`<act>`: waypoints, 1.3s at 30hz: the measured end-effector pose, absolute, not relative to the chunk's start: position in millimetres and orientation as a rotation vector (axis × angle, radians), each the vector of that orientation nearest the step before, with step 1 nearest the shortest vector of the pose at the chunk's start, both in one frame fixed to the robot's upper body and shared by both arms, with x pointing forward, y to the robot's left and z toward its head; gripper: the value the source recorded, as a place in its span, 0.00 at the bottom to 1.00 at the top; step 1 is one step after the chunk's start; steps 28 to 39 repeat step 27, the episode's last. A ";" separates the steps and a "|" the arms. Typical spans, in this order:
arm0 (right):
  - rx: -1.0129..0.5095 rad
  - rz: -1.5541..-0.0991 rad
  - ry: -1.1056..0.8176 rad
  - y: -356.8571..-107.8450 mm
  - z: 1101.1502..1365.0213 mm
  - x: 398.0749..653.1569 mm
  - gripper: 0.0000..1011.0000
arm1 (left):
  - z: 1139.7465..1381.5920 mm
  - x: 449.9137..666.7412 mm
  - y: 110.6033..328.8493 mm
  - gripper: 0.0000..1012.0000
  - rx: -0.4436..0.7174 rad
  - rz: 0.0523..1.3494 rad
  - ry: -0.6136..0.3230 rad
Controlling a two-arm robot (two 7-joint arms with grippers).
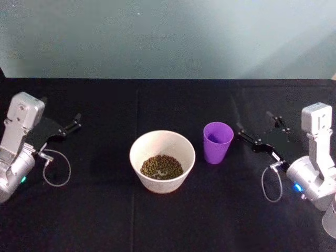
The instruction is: Pick up the cup and pour the mung beans from the cup into the bowl.
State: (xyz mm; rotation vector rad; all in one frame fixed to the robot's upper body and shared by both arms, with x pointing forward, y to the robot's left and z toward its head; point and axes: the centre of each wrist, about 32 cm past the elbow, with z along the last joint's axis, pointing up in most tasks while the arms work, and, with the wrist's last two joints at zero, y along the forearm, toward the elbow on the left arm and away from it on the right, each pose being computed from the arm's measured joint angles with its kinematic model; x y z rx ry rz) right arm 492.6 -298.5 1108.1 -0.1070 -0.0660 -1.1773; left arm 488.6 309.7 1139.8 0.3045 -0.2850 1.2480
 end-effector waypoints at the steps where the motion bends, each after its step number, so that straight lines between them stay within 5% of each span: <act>1: -0.107 -1.177 -0.066 -298.5 1108.2 492.6 0.99 | 1139.8 488.6 309.7 0.99 0.304 1.248 -0.285; 39: -0.103 -1.173 -0.068 -298.7 1109.2 493.0 0.99 | 1139.8 488.6 309.7 0.99 0.304 1.248 -0.285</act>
